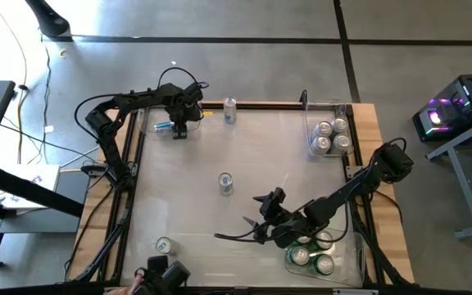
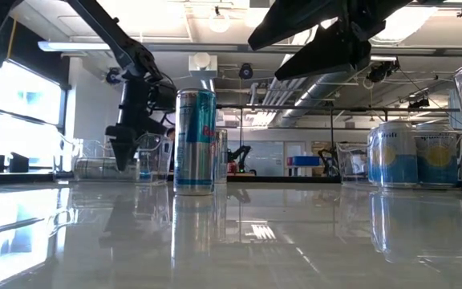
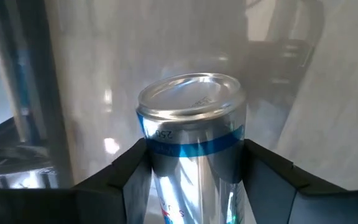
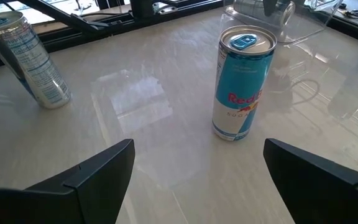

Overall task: Sort soda cans
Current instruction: Put the top left white blue soda can into the top left transparent bin

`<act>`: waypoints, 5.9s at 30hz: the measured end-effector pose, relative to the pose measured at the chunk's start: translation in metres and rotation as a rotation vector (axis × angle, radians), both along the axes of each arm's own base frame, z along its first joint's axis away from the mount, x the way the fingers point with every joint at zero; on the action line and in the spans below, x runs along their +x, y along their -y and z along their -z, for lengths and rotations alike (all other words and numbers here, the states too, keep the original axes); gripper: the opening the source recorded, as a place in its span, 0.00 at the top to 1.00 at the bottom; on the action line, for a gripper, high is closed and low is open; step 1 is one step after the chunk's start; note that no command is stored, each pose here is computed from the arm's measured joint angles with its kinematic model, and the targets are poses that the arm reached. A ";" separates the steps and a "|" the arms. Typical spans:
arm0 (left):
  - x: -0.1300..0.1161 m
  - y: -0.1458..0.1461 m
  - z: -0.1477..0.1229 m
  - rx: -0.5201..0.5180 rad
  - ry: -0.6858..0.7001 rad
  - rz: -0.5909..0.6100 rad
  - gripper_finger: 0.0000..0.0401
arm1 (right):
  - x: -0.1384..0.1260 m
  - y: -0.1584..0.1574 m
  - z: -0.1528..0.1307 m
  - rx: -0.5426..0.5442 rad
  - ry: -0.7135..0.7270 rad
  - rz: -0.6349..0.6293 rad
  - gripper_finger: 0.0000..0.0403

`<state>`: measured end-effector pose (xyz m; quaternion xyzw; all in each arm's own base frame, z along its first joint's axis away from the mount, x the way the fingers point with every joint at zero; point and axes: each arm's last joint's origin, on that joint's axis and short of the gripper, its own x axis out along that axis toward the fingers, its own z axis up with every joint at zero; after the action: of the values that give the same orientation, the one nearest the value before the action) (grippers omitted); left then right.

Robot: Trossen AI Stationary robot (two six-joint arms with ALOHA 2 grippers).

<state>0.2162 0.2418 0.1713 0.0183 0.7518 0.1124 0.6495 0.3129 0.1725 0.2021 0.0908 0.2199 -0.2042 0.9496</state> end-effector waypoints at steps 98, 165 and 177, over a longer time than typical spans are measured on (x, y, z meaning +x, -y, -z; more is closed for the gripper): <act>0.053 0.206 -0.271 -0.022 2.053 0.740 0.50 | 0.039 0.169 -0.143 -0.258 1.072 -0.532 0.44; 0.161 0.220 -0.114 0.758 1.023 0.375 0.40 | -0.004 0.226 -0.173 0.414 -0.305 0.035 0.44; 0.161 0.221 -0.113 0.695 1.065 0.343 0.47 | -0.003 0.227 -0.173 0.352 -0.307 0.045 0.34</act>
<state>0.3774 0.0212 0.2842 0.2883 0.2339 0.2370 0.8978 0.3095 -0.0543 0.3752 0.2278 0.3919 -0.1953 0.8697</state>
